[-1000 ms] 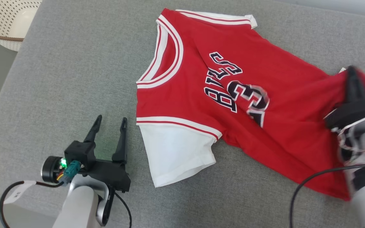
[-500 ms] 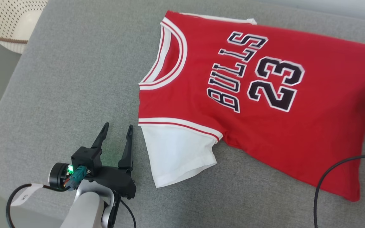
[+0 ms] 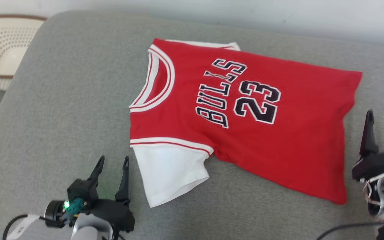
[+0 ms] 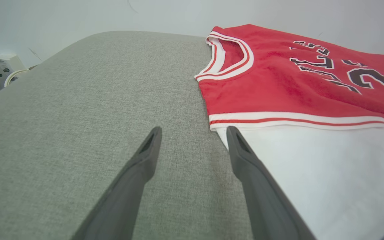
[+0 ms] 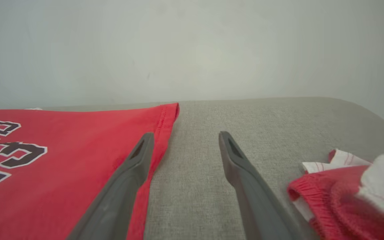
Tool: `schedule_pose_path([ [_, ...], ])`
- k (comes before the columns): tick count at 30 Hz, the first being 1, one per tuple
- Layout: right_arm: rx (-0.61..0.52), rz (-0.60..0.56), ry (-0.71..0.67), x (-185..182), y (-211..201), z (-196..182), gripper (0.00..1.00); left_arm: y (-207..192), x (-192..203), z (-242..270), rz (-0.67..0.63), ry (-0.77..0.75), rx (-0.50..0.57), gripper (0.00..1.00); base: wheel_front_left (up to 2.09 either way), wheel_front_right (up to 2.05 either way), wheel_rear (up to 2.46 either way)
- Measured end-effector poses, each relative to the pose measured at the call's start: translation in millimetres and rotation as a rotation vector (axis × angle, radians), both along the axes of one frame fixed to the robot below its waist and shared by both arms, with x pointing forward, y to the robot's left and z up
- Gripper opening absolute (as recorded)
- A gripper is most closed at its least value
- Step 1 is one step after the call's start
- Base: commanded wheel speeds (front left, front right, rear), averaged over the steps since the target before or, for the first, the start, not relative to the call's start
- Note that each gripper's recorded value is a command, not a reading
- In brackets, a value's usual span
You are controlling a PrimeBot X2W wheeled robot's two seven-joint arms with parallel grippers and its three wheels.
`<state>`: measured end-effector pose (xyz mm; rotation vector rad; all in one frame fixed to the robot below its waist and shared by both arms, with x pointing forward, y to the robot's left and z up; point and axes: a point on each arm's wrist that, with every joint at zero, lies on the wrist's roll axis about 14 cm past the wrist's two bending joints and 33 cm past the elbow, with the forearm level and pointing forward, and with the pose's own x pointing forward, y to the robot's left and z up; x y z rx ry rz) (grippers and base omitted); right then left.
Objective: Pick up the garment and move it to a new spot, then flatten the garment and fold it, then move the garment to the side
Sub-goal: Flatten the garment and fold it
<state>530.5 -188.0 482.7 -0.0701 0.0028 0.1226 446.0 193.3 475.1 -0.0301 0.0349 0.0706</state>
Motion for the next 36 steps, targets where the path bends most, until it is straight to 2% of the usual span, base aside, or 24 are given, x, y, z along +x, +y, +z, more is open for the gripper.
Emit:
schedule_pose_path([
  [6, 0.062, -0.002, -0.004, -46.8, 4.5, 0.2, 1.00, -8.5, -10.1, -1.2, -0.009, 0.000, -0.022, 1.00, 0.00, 0.00, 0.00],
  [17, 0.128, 0.029, 0.006, -111.6, 23.3, 0.6, 1.00, -29.6, -30.7, 0.8, -0.053, -0.005, -0.043, 1.00, 0.00, 0.00, 0.00],
  [22, 0.156, 0.024, -0.024, -125.0, 25.2, 10.6, 1.00, -35.9, -32.9, 4.3, -0.071, -0.015, -0.038, 1.00, 0.00, 0.00, 0.00],
  [30, 0.160, 0.015, -0.010, -147.4, 26.1, 5.9, 1.00, -50.5, -39.7, 2.3, -0.110, -0.008, -0.052, 1.00, 0.00, 0.00, 0.00],
  [36, 0.158, 0.012, 0.008, -150.4, 25.4, -0.4, 1.00, -62.9, -43.5, -26.3, -0.144, 0.083, -0.072, 1.00, 0.00, 0.00, 0.00],
])
